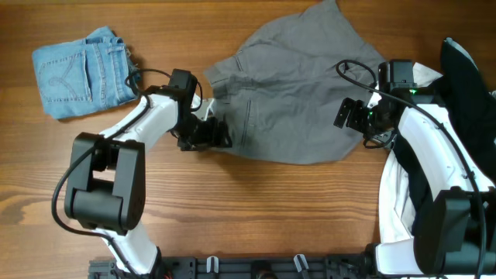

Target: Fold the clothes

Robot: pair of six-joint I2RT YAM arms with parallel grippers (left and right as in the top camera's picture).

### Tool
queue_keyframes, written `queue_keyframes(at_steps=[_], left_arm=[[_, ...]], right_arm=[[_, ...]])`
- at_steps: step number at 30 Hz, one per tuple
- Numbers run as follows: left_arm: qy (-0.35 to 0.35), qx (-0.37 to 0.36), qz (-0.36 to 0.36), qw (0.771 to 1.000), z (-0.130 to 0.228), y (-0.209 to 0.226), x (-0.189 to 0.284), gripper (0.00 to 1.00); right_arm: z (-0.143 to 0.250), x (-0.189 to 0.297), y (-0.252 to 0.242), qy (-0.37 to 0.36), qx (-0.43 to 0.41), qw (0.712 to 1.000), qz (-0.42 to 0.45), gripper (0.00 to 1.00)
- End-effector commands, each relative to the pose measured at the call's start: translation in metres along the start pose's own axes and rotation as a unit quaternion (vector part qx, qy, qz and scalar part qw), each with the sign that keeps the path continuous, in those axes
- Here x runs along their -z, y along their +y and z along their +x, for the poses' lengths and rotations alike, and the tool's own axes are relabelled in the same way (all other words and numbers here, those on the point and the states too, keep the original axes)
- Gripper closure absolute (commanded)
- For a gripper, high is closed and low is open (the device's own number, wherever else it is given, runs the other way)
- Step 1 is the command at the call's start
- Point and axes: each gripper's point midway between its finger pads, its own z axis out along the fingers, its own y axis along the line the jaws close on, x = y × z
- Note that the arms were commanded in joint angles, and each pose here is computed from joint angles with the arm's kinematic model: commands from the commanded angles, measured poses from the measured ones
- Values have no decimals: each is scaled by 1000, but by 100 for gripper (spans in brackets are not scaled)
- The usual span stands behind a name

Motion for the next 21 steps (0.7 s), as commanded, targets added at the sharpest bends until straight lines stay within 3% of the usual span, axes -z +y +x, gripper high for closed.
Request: queue_keyframes(at_steps=[1,3,4,6,12,17,19,21], left_arm=[[36,23,35,998,16,3,-32,26],[27,18,49,998,10,0,-34,46],[20,14,50,998,6,-1,-34,67],[18,13,50,999,5,0,-34,95],[37,64,42,996,10,16,-9,96],[-31,122,48,991,-7,52,56,96],[-24,116,47,992,-4,52,48,74],[-19,101,46,994,2,50,27,43]], right_arm=[[-8,11,0,-22,6,1000,1,0],[-8,11,0,-22,6,1000,0,0],[-8,11,0,-22,6,1000,-1,0],[-7,11,0,-21,6,1000,-1,1],[-5,10,2,-16,12,1000,-7,0],[-3,10,2,-11,17,1000,-6,0],[-5,10,3,-16,18,1000,-8,0],[-6,10,3,-17,18,1000,-8,0]])
